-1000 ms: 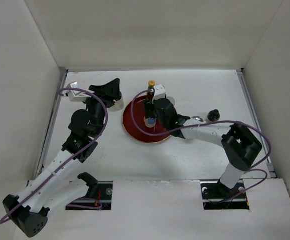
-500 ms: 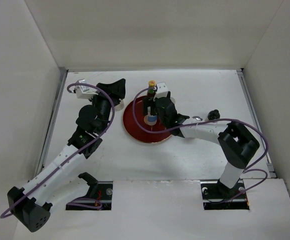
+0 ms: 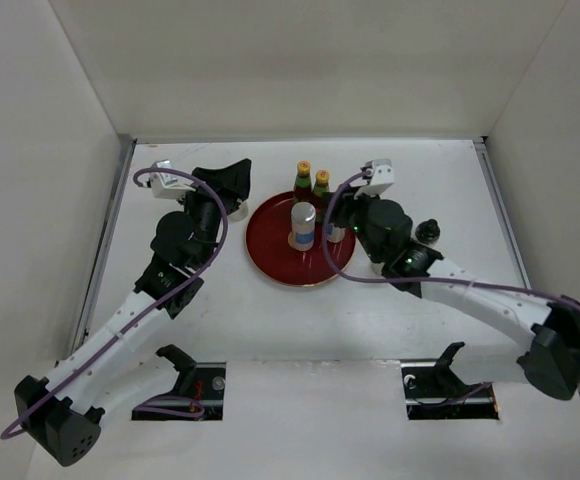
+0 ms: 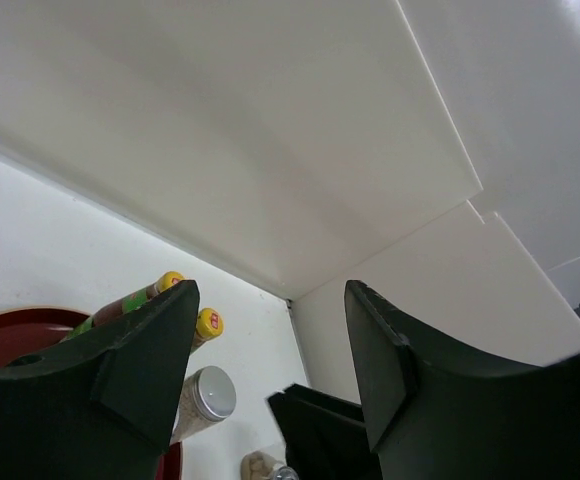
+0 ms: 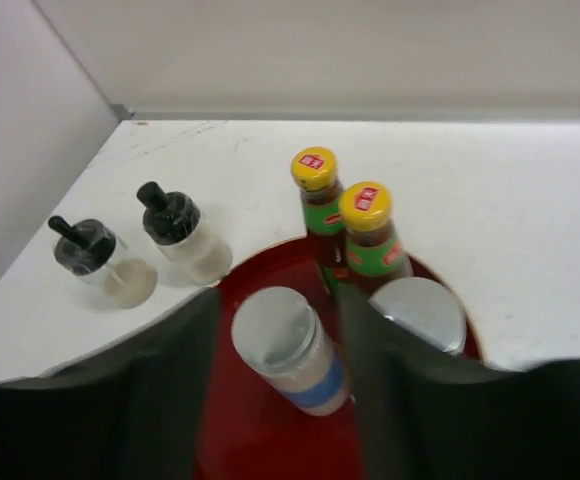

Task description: Organize the condiment bottles

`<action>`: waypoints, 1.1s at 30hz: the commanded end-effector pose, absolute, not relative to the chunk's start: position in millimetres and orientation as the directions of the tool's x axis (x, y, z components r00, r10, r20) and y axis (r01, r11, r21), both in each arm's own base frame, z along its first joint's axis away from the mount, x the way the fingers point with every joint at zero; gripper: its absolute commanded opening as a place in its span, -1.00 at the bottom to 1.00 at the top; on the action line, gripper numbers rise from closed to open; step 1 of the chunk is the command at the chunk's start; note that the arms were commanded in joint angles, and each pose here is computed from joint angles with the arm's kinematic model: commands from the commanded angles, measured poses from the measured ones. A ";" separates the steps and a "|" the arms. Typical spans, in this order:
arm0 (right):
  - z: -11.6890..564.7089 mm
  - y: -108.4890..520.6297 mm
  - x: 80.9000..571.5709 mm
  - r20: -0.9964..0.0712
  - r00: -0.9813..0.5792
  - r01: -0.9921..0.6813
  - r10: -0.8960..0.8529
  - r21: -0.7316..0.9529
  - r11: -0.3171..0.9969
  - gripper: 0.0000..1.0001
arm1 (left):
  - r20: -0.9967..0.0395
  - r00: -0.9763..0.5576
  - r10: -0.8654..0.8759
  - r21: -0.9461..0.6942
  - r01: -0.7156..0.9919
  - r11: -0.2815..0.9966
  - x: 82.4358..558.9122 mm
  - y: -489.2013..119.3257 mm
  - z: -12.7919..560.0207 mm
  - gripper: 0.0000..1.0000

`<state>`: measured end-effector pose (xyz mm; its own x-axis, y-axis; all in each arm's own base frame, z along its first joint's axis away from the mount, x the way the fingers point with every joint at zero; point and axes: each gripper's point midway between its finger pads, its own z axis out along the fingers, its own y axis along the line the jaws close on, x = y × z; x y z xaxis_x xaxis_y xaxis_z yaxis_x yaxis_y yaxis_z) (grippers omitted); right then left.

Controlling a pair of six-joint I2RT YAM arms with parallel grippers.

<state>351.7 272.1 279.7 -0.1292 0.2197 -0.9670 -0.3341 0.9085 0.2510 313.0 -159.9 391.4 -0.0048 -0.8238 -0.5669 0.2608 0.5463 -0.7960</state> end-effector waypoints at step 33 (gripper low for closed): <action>143.6 118.7 314.0 -0.831 -0.526 0.157 0.180 0.113 0.981 0.91 | -0.778 -0.220 -0.588 -0.628 0.318 0.711 280.8 -202.9 174.8 -0.14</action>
